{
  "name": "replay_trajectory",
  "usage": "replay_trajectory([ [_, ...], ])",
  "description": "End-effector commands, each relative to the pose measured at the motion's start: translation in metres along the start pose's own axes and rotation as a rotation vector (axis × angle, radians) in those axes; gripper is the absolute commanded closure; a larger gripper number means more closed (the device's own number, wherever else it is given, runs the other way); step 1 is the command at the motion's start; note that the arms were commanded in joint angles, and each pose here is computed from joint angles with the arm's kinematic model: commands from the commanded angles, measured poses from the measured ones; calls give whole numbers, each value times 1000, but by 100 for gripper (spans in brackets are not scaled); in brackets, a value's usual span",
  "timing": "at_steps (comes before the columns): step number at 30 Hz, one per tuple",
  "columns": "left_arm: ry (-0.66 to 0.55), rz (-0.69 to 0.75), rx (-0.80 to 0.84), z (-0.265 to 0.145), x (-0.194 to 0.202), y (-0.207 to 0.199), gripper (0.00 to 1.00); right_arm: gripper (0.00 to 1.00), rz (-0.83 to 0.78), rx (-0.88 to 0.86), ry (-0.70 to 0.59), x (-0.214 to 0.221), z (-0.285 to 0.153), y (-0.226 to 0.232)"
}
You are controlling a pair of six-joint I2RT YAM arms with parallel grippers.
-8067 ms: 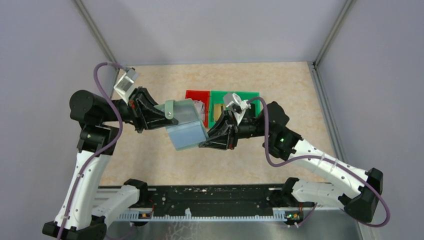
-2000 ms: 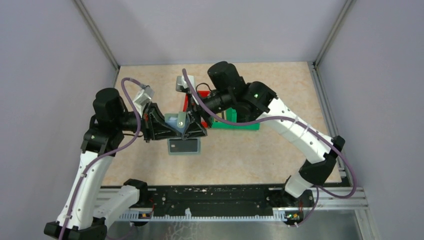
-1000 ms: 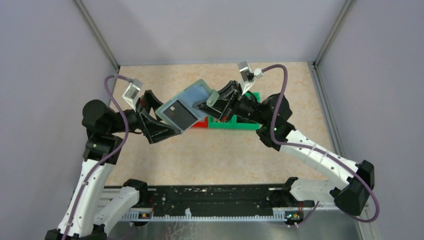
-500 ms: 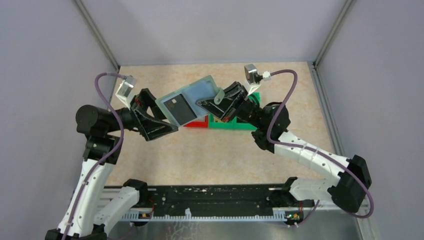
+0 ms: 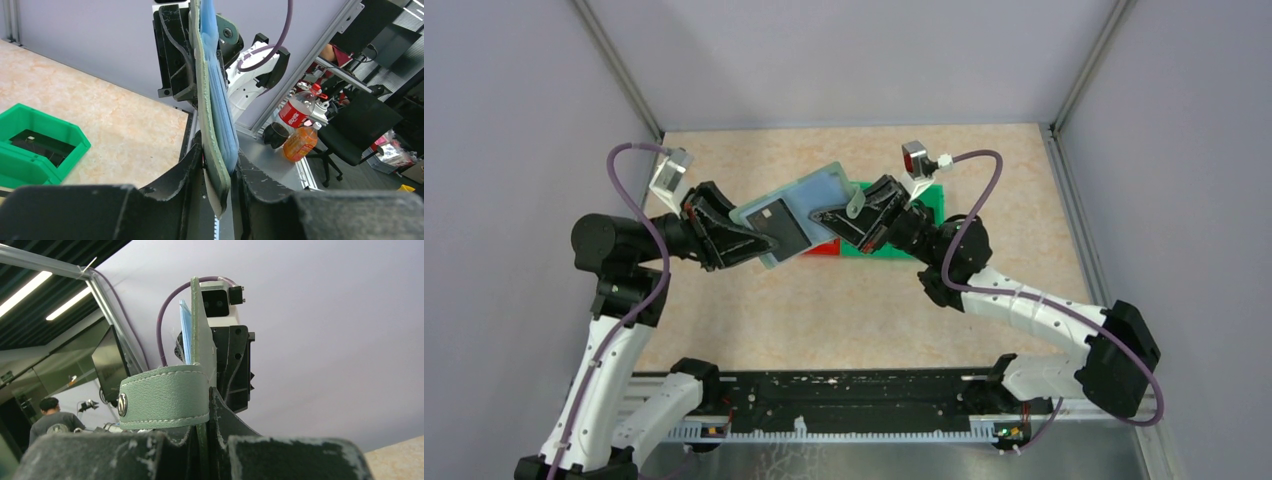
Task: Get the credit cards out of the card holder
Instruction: Open the card holder.
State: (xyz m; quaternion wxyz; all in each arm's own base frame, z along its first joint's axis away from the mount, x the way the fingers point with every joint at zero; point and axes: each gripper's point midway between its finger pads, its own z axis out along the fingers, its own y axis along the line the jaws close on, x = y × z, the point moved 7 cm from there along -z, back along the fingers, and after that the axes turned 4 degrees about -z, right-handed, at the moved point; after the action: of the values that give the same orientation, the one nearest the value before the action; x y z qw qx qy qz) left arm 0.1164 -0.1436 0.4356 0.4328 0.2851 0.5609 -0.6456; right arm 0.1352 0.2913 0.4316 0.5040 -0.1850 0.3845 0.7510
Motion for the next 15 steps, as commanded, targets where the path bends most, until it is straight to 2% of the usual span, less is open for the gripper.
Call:
replay_trajectory([
  [1, 1, 46, 33, 0, -6, -11, 71, 100, -12, -70, -123, -14, -1, 16],
  [5, 2, 54, 32, 0, -5, -11, 83, 100, 13, -63, -127, -6, -5, 12],
  [8, 7, 50, 23, 0, -5, -9, 90, 75, 23, -57, -123, -2, -8, 11],
  [10, 13, 50, 17, 0, -5, -7, 92, 58, 5, -45, -125, -3, -11, 11],
  [13, 22, 43, 6, 1, -4, -3, 93, 43, -41, -16, -115, -5, -11, 12],
  [15, 28, 38, -6, 1, -3, 0, 95, 39, -69, -11, -96, -5, -7, 12],
])
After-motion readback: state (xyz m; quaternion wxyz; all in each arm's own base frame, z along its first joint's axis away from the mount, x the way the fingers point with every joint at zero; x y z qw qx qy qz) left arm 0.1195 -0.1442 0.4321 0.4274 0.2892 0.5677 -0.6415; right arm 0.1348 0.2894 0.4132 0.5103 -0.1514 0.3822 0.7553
